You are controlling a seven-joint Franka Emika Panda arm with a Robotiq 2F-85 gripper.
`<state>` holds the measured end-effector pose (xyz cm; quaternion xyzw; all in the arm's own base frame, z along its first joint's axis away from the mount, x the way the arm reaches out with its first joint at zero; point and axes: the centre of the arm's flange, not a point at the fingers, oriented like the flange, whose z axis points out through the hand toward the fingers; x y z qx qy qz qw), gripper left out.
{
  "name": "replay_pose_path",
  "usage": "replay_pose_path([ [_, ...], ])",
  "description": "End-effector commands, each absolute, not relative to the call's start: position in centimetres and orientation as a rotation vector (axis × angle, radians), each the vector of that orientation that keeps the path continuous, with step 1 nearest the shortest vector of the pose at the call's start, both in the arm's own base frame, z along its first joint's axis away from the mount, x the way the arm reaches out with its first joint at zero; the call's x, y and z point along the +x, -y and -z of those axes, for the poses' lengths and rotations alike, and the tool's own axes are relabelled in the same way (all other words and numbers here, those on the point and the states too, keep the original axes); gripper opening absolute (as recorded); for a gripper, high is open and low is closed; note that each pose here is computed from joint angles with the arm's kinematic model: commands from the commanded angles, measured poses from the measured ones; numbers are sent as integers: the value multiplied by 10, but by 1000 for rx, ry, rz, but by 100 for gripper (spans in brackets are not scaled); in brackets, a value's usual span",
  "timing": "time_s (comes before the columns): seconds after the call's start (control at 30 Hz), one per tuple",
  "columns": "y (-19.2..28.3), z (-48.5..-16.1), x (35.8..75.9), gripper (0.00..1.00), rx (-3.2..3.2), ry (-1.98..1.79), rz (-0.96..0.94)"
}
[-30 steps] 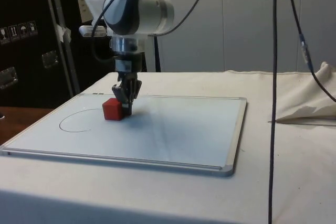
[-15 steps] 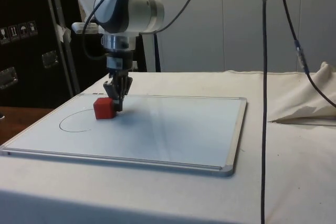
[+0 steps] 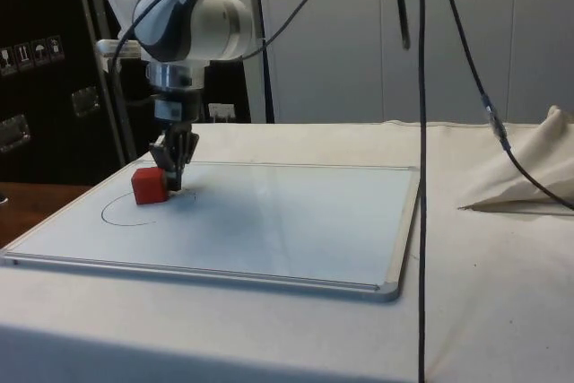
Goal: Push the cube into the marked area.
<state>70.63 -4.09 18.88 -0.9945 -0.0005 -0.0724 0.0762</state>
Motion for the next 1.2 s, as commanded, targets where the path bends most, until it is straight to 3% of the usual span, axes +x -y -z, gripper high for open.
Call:
replay_pose_path([
  [0.0,40,-189,709,0,-2980,3,208],
  [0.67,33,-196,721,0,-2968,-61,220],
  [1.17,16,-254,718,0,-2942,-79,232],
])
